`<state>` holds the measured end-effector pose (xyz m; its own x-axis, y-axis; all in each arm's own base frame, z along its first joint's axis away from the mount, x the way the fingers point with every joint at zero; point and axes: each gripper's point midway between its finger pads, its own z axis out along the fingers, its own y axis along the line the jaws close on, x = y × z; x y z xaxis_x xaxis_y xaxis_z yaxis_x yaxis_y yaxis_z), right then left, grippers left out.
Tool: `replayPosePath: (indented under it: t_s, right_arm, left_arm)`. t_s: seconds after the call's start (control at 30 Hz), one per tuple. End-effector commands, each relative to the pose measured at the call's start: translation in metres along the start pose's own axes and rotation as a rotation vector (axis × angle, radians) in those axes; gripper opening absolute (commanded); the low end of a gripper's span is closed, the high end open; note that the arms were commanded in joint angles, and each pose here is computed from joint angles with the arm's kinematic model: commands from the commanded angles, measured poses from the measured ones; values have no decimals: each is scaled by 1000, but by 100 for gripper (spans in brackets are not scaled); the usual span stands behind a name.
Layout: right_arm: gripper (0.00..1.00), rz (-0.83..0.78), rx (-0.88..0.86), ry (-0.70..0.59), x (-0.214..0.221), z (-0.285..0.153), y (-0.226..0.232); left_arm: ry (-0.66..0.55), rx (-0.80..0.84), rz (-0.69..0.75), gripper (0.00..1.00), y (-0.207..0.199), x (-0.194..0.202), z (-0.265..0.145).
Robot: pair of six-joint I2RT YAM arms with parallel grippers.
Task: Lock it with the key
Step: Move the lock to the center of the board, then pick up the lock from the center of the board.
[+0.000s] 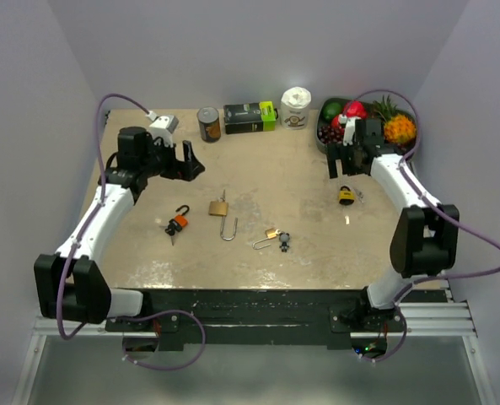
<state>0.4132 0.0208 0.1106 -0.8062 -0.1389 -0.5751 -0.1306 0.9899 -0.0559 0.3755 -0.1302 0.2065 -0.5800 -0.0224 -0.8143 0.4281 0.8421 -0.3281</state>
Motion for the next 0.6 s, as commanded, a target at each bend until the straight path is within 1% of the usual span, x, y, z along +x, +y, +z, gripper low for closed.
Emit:
replayPosePath:
  t_s: [0.0, 0.03, 0.07, 0.13, 0.17, 0.2, 0.23, 0.27, 0.3, 0.37, 0.4, 0.47, 0.57]
  right_arm:
    - [99, -207, 3, -406, -97, -75, 6]
    - [99, -223, 18, -455, -105, -83, 4]
    - [99, -231, 38, -502, -114, -93, 1]
    - [99, -242, 18, -567, -134, -109, 6]
    - [99, -257, -2, -568, -137, -112, 9]
    - [99, -262, -45, -526, -132, -106, 15]
    - [99, -271, -83, -534, -139, -113, 22]
    - [99, -290, -114, -510, -134, -110, 27]
    - [99, -315, -120, -488, -129, -106, 27]
    - [99, -310, -131, -469, -120, -100, 29]
    - [99, -298, -144, -468, -118, -100, 31]
    - [99, -297, -187, -469, -111, -103, 39]
    - [99, -285, -242, -501, -104, -107, 51]
  left_arm:
    - [-117, -50, 73, 99, 4, -28, -22]
    - [-93, -51, 100, 99, 7, -24, -21]
    - [-6, -51, 166, 99, 13, -10, -18]
    - [117, -24, 197, 99, 23, 15, -17]
    - [221, 11, 229, 99, 32, 44, -15]
    - [257, 31, 240, 99, 36, 57, -15]
    - [287, 38, 244, 99, 44, 69, -18]
    - [340, 61, 284, 99, 50, 91, -18]
    - [376, 38, 314, 99, 58, 101, -19]
    - [444, 37, 355, 99, 69, 124, -19]
    - [472, 9, 361, 99, 76, 129, -21]
    - [516, 11, 350, 99, 79, 140, -20]
    - [528, -35, 348, 97, 91, 146, -13]
